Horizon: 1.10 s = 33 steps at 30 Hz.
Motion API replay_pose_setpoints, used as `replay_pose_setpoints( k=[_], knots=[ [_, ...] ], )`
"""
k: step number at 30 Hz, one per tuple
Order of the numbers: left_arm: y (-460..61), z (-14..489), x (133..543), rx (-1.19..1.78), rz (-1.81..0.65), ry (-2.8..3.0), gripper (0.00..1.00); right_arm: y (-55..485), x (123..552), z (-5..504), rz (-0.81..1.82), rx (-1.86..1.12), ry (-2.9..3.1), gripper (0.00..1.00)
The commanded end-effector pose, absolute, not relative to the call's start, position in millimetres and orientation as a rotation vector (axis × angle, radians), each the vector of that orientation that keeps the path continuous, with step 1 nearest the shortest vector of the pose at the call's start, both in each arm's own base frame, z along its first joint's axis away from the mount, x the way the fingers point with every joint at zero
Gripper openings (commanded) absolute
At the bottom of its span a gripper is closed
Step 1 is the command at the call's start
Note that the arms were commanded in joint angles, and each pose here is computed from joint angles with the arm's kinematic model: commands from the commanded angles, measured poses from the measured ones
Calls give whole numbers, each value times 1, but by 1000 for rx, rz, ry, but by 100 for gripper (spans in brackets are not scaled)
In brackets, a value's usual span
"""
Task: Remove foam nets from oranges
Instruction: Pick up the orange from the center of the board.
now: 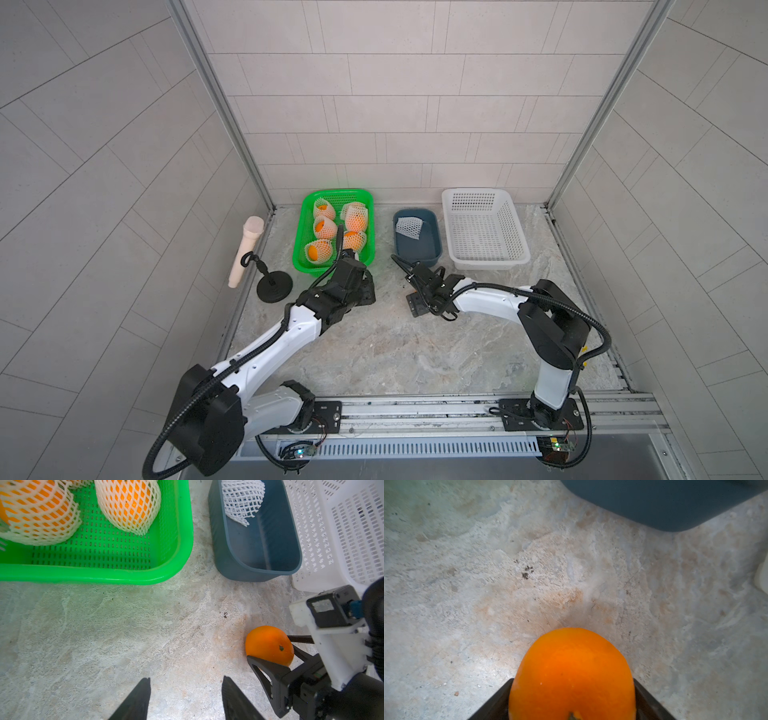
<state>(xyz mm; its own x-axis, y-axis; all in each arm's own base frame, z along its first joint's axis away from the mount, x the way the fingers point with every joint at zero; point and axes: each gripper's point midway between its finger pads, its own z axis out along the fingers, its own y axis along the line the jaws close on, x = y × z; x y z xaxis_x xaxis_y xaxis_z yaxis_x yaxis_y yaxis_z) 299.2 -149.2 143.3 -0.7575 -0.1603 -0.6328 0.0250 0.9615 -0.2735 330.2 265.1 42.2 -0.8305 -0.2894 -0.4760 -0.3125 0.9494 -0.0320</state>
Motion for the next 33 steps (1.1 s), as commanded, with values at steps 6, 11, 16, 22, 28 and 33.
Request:
replay_pose_setpoints(
  k=[6,11,16,22,28,33],
  knots=[
    [-145,146,297,-116,-340,2398,59,264,334,54,92,-417,2600,69],
    [-145,150,296,-112,-351,2389,59,266,340,87,117,-427,2547,67],
    [-143,154,293,-117,-358,2381,59,263,353,132,142,-432,2490,67],
    [-139,157,287,-108,-355,2383,59,246,375,183,141,-419,2429,67],
    [-136,159,279,-98,-353,2387,59,211,412,215,87,-349,2405,67],
    [-134,164,275,-97,-365,2380,59,185,446,229,52,-275,2388,67]
  ],
)
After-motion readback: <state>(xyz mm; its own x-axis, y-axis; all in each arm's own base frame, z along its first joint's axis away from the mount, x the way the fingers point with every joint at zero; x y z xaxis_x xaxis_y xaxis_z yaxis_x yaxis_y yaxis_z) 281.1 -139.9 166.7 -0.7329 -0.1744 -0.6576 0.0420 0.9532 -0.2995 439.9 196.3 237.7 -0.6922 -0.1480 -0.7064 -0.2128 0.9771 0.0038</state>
